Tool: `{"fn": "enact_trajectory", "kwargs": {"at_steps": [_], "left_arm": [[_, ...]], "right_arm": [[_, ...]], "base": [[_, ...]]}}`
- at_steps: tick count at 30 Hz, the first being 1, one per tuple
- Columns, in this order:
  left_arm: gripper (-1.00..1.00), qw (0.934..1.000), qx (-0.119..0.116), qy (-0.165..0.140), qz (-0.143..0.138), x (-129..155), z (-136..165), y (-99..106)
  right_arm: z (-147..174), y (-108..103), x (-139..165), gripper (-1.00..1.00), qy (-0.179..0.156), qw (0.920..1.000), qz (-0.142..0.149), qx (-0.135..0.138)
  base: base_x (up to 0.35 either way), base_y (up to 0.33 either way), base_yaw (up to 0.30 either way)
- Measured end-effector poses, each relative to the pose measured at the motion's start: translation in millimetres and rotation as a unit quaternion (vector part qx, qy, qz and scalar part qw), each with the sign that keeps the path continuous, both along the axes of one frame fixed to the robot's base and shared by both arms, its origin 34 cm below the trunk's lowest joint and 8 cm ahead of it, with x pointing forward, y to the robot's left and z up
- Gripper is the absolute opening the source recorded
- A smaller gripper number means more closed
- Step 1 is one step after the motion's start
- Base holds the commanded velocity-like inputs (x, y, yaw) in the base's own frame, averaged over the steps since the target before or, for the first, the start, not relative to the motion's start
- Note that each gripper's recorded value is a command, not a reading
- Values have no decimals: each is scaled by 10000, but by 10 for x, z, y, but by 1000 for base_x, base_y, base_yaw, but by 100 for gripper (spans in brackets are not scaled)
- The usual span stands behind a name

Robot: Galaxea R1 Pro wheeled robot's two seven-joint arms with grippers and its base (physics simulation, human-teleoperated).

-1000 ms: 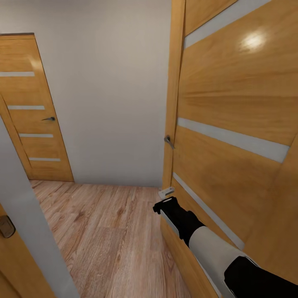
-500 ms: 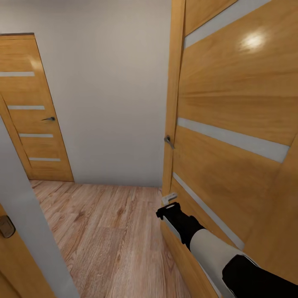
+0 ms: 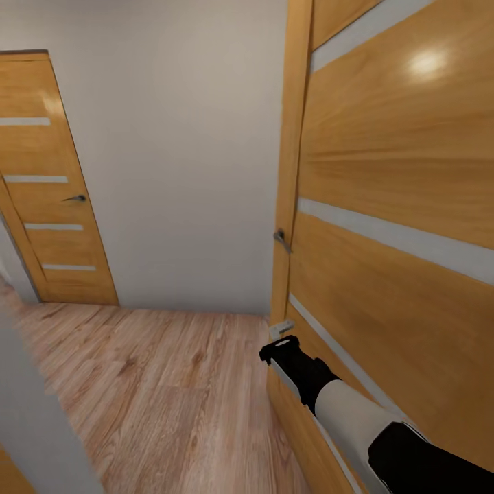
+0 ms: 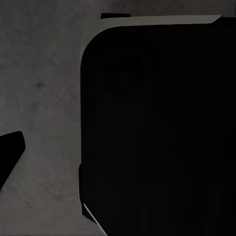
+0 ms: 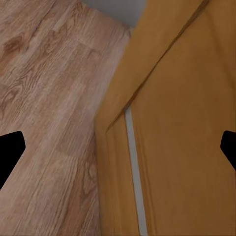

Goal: Move the two storage containers from the living room to the garage. In the garage, place one container on the floor and stack the other container on top of it (either order is fine).

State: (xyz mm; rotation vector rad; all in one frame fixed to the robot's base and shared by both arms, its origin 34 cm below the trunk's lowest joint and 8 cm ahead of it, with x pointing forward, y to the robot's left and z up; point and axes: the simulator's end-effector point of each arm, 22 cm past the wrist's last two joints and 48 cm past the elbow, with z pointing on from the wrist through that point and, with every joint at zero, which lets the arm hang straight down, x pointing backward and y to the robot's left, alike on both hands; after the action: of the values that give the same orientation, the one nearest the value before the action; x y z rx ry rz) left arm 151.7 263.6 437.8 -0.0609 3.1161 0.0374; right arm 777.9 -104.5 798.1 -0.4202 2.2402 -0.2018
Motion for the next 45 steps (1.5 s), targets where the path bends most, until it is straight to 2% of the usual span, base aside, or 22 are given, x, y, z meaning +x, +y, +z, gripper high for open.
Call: {"fn": "enact_trajectory", "kwargs": {"at_steps": [9, 16, 36, 45], "left_arm": [[100, 10000, 5, 2, 0, 1, -1, 3], [100, 10000, 5, 3, 0, 1, -1, 2], [100, 10000, 6, 2, 0, 1, -1, 3], [100, 10000, 0, 1, 0, 2, -1, -6]], "right_arm": [[-1, -47, 3, 100, -6, 9999, -46, -116], [26, -151, 17, 100, -66, 9993, -218, -288], [12, -149, 6, 100, -25, 9994, -223, -270], [39, -170, 1, 100, -4, 9989, -222, -418]], "base": [[104, 0, 0], [5, 0, 0], [0, 0, 0], [0, 0, 0]]}}
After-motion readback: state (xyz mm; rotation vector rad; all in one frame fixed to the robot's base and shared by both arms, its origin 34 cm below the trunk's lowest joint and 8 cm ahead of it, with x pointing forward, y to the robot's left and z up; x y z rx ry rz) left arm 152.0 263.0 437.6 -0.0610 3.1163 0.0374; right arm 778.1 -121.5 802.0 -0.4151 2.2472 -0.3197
